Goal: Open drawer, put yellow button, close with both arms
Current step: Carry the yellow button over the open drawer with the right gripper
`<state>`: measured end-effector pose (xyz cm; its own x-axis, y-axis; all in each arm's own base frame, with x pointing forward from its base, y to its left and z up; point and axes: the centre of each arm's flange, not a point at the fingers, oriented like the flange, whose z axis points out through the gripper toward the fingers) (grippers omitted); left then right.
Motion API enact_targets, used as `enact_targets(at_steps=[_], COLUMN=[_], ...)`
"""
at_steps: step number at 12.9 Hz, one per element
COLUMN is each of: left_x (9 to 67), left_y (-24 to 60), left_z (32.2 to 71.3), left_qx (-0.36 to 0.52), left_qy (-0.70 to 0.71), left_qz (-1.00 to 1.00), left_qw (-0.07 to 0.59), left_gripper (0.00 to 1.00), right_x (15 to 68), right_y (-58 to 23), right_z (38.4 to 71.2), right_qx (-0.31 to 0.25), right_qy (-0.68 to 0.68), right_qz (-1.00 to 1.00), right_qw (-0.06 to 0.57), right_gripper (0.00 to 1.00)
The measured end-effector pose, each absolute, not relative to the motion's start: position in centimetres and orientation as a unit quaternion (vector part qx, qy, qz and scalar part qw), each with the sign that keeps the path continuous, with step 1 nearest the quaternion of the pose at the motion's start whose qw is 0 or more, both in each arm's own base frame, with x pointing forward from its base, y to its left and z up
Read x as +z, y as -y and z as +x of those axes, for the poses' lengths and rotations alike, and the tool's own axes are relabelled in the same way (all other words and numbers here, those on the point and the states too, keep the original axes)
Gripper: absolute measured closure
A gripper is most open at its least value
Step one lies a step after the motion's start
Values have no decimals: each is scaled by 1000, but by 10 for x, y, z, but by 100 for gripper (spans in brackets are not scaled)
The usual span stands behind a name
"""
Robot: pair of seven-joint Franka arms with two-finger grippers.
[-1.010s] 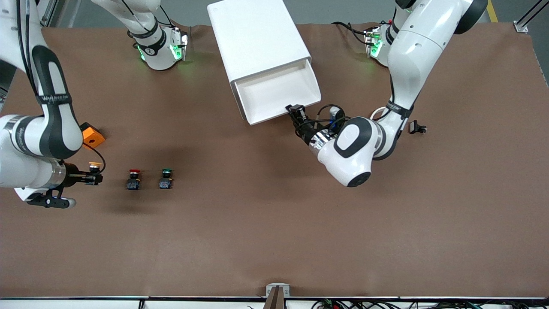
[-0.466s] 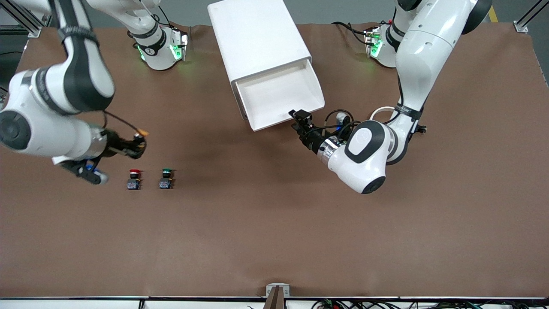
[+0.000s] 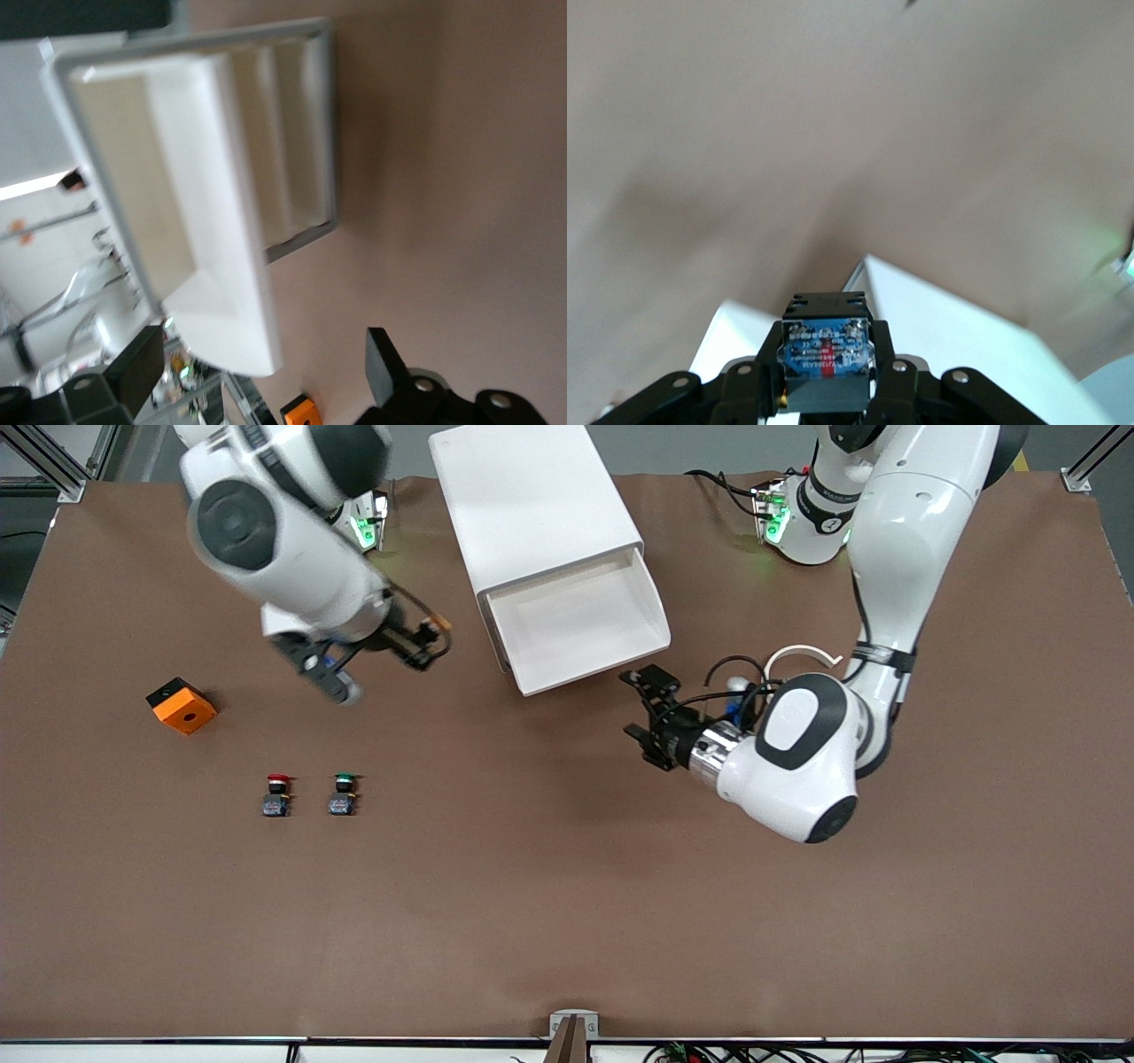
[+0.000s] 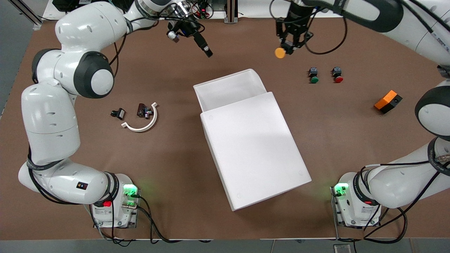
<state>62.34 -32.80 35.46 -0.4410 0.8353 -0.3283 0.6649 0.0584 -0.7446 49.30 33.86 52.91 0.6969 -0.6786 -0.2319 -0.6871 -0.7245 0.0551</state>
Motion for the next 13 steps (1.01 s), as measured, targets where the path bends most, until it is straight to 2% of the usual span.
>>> enact_targets(at_steps=[5,9,13], left_x=[369,380,379], left_y=[291,285,285], left_z=[644,653,655], left_qx=[321,245,192], left_qy=[666,531,402], left_qz=[-673,-811,-895], left_qw=[27,-24,-35], left_gripper=[0,0,0], right_x=[534,490,446], right_y=[-439,-504,-537], right_z=[434,398,380], right_qx=[94,71,52], right_qy=[-431,-454,-465], right_qz=[-896,-888,-884], right_qw=[49,37,17], right_gripper=[59,59,59])
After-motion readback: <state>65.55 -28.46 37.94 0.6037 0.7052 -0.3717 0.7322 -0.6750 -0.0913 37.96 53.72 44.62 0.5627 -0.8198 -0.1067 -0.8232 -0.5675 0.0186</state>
